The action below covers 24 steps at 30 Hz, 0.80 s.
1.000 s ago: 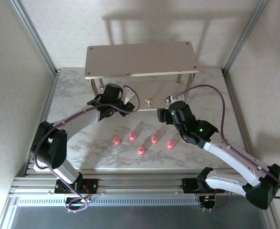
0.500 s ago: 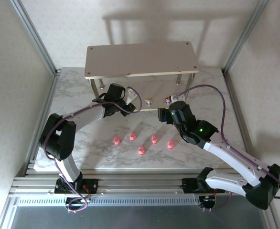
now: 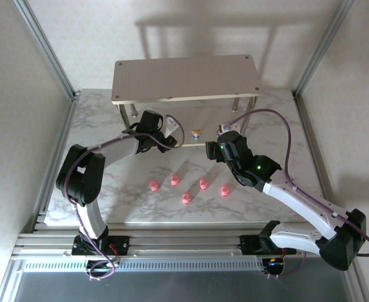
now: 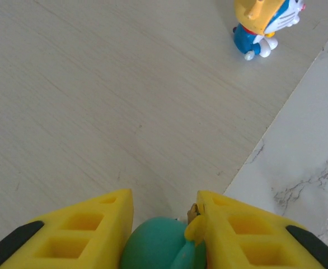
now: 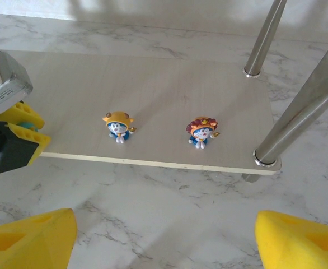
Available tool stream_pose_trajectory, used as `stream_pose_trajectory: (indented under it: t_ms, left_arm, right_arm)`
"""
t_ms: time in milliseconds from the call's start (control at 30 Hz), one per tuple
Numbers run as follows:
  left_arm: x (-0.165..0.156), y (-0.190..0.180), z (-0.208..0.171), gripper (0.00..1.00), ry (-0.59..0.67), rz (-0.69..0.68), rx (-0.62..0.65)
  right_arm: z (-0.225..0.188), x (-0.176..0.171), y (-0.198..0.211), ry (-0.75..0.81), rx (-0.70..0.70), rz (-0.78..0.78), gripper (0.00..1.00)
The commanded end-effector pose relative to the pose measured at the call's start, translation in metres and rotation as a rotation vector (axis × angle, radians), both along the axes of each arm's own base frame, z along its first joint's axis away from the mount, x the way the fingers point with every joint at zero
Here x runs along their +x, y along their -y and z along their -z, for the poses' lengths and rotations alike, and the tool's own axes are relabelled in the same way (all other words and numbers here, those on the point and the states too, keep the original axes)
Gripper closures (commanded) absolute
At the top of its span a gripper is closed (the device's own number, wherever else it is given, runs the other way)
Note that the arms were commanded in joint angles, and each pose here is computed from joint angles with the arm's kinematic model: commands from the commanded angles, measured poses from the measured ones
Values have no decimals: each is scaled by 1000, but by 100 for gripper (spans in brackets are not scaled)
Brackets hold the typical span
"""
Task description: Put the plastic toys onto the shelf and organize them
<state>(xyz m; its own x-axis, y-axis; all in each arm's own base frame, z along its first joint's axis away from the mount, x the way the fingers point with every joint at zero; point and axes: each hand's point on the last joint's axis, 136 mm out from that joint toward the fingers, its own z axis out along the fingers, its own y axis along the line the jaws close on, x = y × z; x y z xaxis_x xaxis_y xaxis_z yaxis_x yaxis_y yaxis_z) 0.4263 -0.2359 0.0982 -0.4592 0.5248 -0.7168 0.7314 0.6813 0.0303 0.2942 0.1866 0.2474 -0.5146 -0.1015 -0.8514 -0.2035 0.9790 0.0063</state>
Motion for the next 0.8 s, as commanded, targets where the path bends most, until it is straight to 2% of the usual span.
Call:
stream_pose_trajectory:
  t_ms: [0, 767]
  left_arm:
    - [9, 0, -5, 66, 26, 17, -25]
    - [22, 0, 7, 66, 5, 28, -54]
  right_arm:
    - [-15, 7, 2, 29, 12, 31, 17]
    - [-2, 18, -6, -5, -35, 24, 17]
